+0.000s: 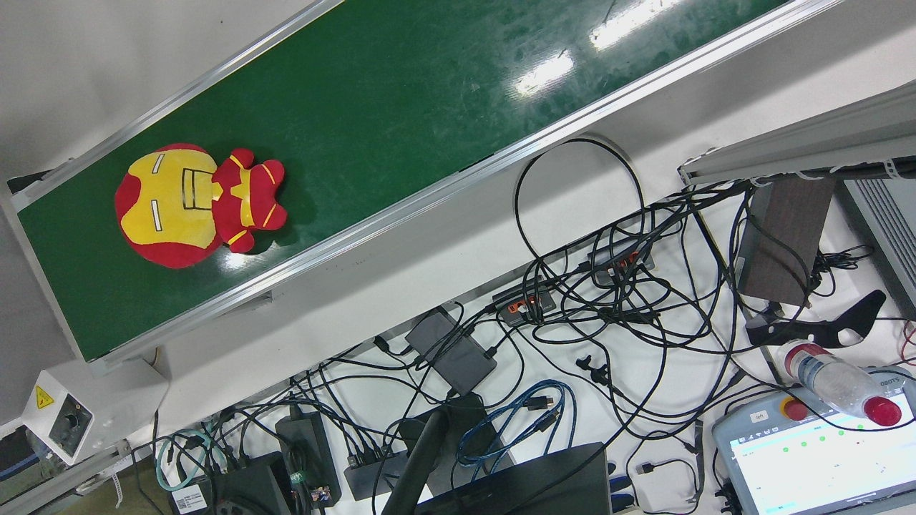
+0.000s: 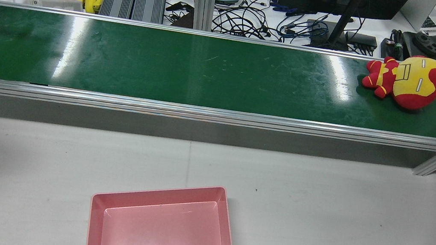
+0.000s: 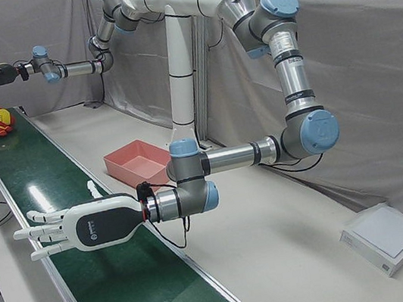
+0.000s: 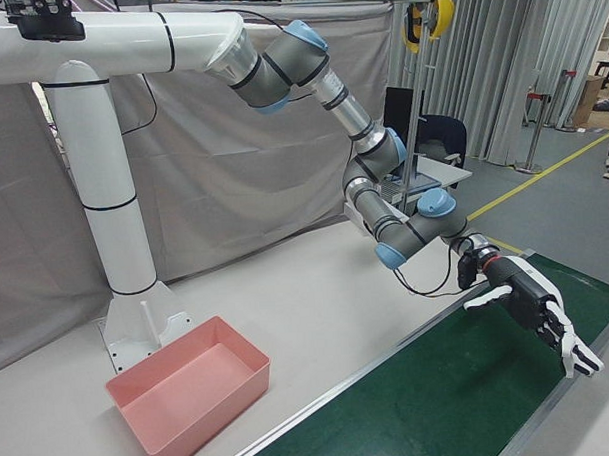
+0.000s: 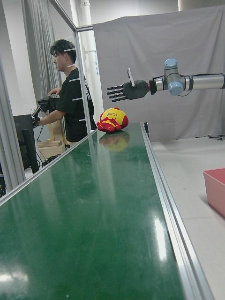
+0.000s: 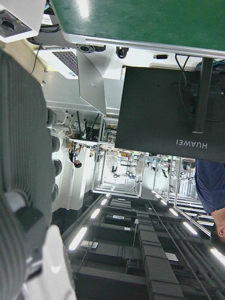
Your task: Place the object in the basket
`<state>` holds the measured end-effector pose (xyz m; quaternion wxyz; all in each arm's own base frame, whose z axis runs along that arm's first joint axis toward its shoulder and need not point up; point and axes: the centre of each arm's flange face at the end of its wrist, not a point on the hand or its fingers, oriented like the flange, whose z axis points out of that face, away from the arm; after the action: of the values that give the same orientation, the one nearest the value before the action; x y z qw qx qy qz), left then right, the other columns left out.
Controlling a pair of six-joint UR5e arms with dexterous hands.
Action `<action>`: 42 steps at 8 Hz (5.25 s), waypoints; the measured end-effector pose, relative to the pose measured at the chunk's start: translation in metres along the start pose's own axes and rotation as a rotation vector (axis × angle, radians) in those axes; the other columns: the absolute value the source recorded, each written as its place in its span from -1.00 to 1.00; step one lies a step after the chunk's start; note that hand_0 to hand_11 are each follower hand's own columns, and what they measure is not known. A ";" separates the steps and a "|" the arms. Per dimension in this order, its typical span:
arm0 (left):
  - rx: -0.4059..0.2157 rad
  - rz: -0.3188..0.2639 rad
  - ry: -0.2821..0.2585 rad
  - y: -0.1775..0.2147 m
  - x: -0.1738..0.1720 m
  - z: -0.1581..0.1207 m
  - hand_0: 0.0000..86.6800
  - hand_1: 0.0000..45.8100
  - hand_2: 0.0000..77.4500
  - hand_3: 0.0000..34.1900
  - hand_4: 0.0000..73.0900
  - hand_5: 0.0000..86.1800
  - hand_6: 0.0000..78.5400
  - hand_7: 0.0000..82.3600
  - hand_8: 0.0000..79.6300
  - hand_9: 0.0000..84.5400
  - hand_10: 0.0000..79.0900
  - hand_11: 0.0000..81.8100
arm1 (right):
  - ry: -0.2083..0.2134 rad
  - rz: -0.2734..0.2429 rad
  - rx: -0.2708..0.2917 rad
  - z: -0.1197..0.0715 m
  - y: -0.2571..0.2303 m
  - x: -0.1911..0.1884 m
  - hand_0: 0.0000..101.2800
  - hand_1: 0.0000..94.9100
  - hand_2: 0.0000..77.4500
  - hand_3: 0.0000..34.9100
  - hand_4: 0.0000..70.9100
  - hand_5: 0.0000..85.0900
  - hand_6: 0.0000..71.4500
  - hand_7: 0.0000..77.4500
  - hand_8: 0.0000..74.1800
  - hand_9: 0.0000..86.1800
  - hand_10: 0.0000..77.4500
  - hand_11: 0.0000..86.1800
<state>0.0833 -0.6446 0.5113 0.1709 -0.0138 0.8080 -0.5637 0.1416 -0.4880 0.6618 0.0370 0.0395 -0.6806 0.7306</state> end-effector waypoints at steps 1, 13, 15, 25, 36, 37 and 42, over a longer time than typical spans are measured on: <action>-0.006 -0.001 0.003 0.004 0.002 0.004 0.37 -0.02 -0.99 -1.00 -0.66 -0.46 -0.88 -0.89 -0.71 -0.57 -1.00 -0.99 | 0.000 0.000 0.000 0.000 0.000 0.000 -1.00 -1.00 -0.99 -1.00 -1.00 -1.00 -1.00 -0.99 -1.00 -1.00 -1.00 -1.00; -0.032 -0.001 0.005 0.032 0.007 0.019 0.38 -0.02 -0.99 -1.00 -0.64 -0.44 -0.88 -0.89 -0.71 -0.57 -1.00 -0.99 | 0.001 0.000 -0.005 0.001 0.002 0.000 -1.00 -1.00 -0.99 -1.00 -1.00 -1.00 -1.00 -0.99 -1.00 -1.00 -1.00 -1.00; -0.034 -0.002 0.005 0.032 0.006 0.018 0.38 -0.02 -0.99 -1.00 -0.64 -0.44 -0.88 -0.89 -0.71 -0.57 -1.00 -0.99 | 0.001 0.000 -0.005 0.001 0.003 0.001 -1.00 -1.00 -0.99 -1.00 -1.00 -1.00 -1.00 -0.99 -1.00 -1.00 -1.00 -1.00; -0.033 -0.003 0.005 0.031 0.005 0.016 0.38 -0.07 -0.99 -1.00 -0.64 -0.44 -0.88 -0.89 -0.71 -0.57 -1.00 -0.99 | 0.002 0.000 -0.003 0.001 0.001 0.001 -1.00 -1.00 -0.99 -1.00 -1.00 -1.00 -1.00 -0.99 -1.00 -1.00 -1.00 -1.00; -0.036 -0.003 0.009 0.037 0.010 -0.001 0.37 -0.02 -0.99 -1.00 -0.64 -0.43 -0.88 -0.89 -0.71 -0.57 -1.00 -0.99 | 0.003 0.000 -0.002 0.001 0.001 0.002 -1.00 -1.00 -0.99 -1.00 -1.00 -1.00 -1.00 -0.99 -1.00 -1.00 -1.00 -1.00; -0.032 0.002 0.009 0.034 0.010 -0.003 0.37 -0.02 -0.99 -1.00 -0.64 -0.43 -0.88 -0.89 -0.77 -0.63 -1.00 -0.99 | 0.003 0.000 -0.001 0.001 0.001 0.002 -1.00 -1.00 -0.99 -1.00 -1.00 -1.00 -1.00 -0.99 -1.00 -1.00 -1.00 -1.00; 0.018 0.032 -0.020 0.005 -0.008 -0.020 0.35 0.05 -0.93 -1.00 -0.64 -0.43 -0.88 -0.89 -0.75 -0.63 -1.00 -0.99 | 0.003 0.000 -0.002 0.001 0.001 0.002 -1.00 -1.00 -0.99 -1.00 -1.00 -1.00 -1.00 -0.99 -1.00 -1.00 -1.00 -1.00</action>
<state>0.0857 -0.6227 0.5148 0.1884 -0.0049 0.8013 -0.5678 0.1399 -0.4886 0.6612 0.0382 0.0383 -0.6811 0.7302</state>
